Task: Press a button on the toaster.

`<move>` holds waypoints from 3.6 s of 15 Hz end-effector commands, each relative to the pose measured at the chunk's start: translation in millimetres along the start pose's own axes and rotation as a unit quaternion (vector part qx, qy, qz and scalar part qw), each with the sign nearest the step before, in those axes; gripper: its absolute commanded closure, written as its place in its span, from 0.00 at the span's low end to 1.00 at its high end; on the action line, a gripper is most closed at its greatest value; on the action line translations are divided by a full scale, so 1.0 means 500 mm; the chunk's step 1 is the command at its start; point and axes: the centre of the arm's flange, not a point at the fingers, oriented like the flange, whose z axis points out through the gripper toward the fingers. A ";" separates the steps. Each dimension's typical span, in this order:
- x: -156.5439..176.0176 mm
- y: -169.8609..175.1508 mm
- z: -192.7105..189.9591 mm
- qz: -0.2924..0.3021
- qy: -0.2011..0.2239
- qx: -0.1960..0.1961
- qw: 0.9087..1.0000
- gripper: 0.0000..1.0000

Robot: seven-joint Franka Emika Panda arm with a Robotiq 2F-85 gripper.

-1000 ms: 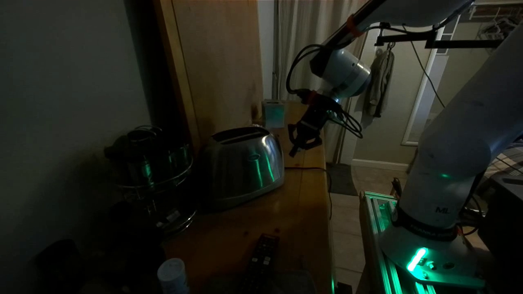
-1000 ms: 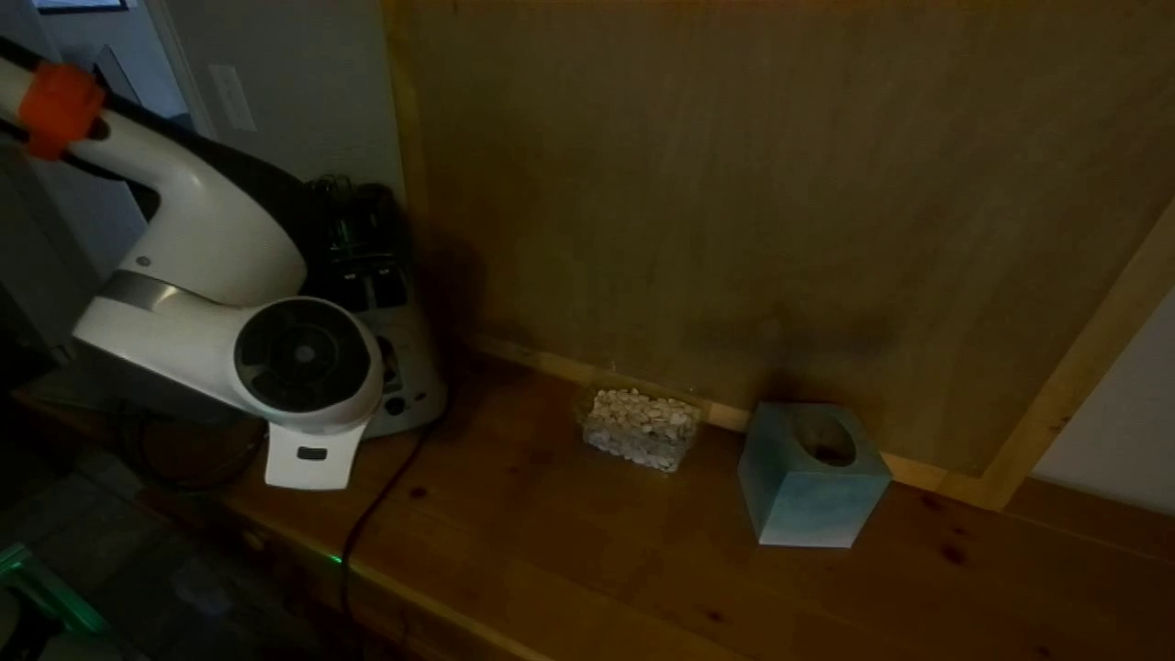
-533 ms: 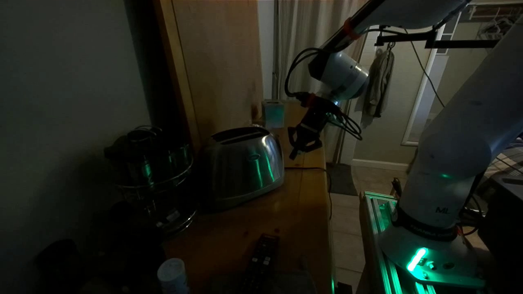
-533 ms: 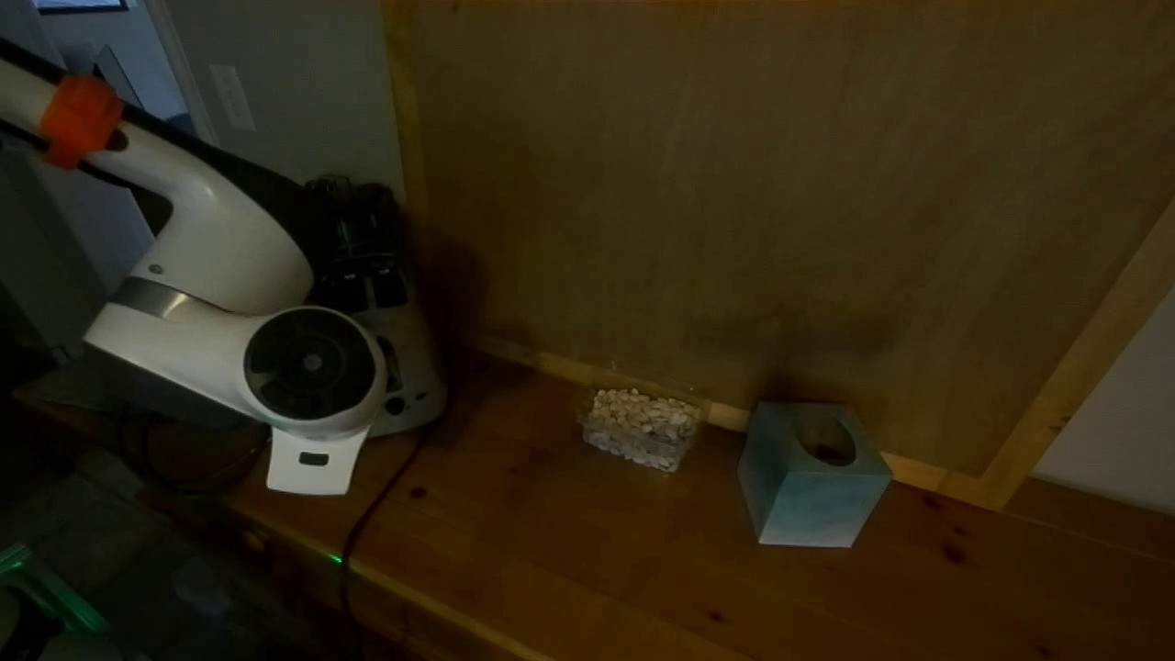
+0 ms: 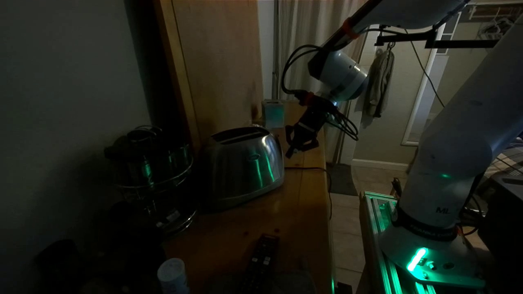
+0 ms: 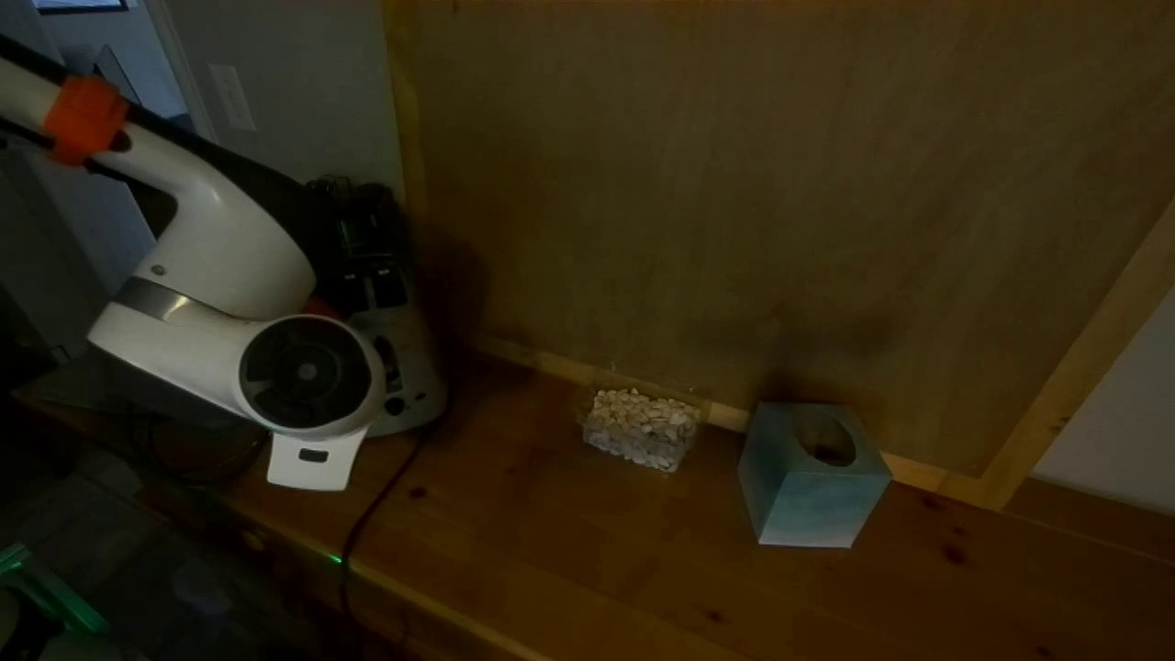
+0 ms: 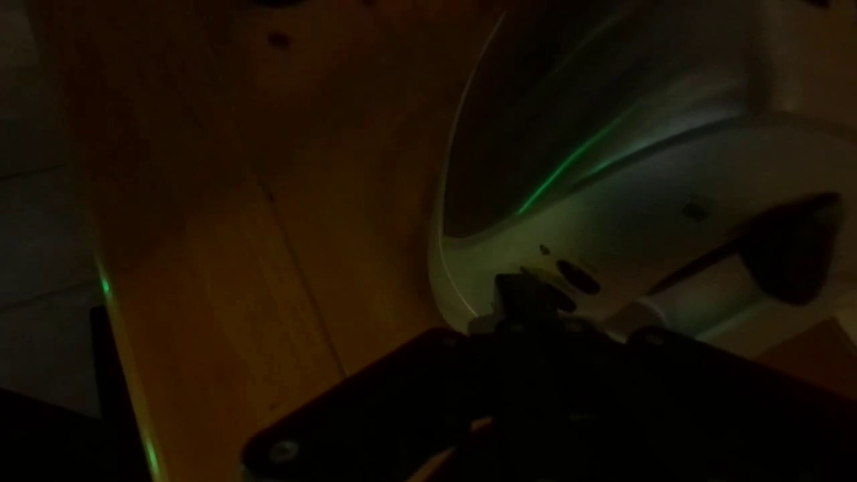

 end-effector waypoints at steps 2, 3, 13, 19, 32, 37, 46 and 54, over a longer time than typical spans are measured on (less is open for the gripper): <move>0.003 -0.010 0.014 0.000 0.006 0.018 1.000 1.00; 0.004 -0.012 0.014 0.000 0.010 0.019 1.000 1.00; 0.008 -0.017 0.020 0.000 0.023 0.015 1.000 1.00; 0.005 -0.018 0.027 -0.002 0.018 0.012 1.000 1.00; 0.005 -0.030 0.029 -0.014 0.013 0.030 0.999 1.00; 0.009 -0.030 0.032 -0.015 0.014 0.026 0.999 1.00; 0.004 -0.025 0.016 -0.022 0.031 0.025 0.999 1.00; -0.003 -0.027 -0.017 -0.037 0.066 0.042 0.996 0.73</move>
